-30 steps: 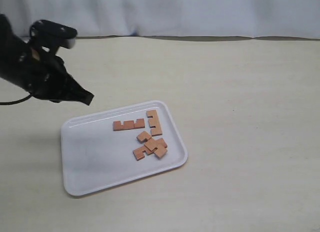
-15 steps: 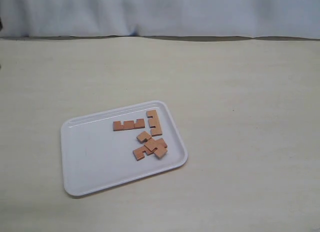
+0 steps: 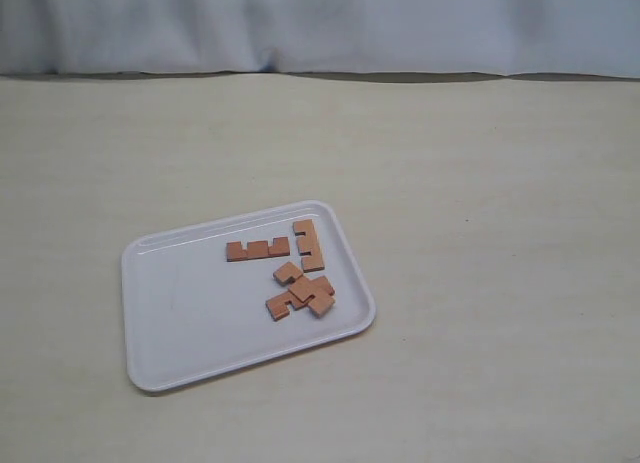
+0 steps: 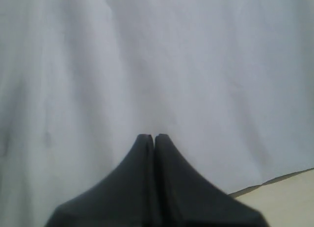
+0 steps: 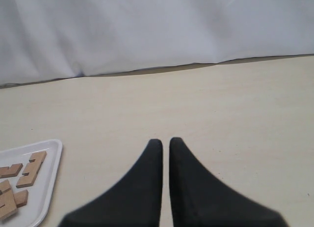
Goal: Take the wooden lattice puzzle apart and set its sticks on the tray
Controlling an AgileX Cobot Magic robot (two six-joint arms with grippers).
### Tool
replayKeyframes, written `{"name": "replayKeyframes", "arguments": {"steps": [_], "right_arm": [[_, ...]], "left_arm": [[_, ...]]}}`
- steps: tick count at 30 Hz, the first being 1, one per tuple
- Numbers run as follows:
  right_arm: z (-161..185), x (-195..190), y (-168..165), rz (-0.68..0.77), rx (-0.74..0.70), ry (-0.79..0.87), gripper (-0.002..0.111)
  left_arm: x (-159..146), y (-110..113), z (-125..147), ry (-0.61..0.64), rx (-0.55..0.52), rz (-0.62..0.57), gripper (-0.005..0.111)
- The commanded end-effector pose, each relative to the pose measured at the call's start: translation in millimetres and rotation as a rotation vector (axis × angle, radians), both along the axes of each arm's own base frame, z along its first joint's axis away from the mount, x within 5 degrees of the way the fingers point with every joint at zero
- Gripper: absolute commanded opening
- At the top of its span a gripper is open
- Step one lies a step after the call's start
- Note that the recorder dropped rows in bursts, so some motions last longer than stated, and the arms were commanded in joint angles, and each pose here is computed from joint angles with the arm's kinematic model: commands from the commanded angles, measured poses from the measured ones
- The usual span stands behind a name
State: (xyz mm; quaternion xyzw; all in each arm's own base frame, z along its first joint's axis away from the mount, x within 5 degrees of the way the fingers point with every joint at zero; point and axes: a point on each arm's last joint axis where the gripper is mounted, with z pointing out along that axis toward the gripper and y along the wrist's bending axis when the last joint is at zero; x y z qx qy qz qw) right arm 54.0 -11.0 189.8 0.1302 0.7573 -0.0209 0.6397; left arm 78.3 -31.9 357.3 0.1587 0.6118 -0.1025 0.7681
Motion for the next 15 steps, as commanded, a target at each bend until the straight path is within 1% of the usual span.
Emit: {"name": "replayKeyframes", "arguments": {"steps": [1,6,8,9,11,12,13,15], "right_arm": [[-0.2,0.0,-0.1,-0.001,-0.002,-0.008,0.005],[-0.2,0.0,-0.1,-0.001,-0.002,-0.008,0.005],[-0.2,0.0,-0.1,-0.001,-0.002,-0.008,0.005],[-0.2,0.0,-0.1,-0.001,-0.002,-0.008,0.005],[-0.2,0.0,-0.1,-0.001,-0.002,-0.008,0.005],[-0.2,0.0,-0.1,-0.001,-0.002,-0.008,0.005],[-0.2,0.0,-0.1,-0.001,-0.002,-0.008,0.005],[-0.2,0.0,-0.1,-0.001,-0.002,-0.008,0.005]], "left_arm": [[-0.6,0.4,-0.7,-0.068,0.141,0.034,0.0],[-0.2,0.9,-1.8,-0.066,0.169,0.046,0.0],[1.2,8.4,-6.3,0.001,0.151,0.124,0.0],[2.0,16.3,-13.4,0.094,0.137,0.209,0.0],[1.2,26.7,-23.1,0.209,0.142,0.328,0.0],[-2.4,35.1,-34.0,0.331,0.142,0.427,0.0],[-4.3,38.8,-40.1,0.381,0.135,0.474,0.0],[-4.8,44.6,-50.5,0.429,0.117,0.549,0.0]]}}
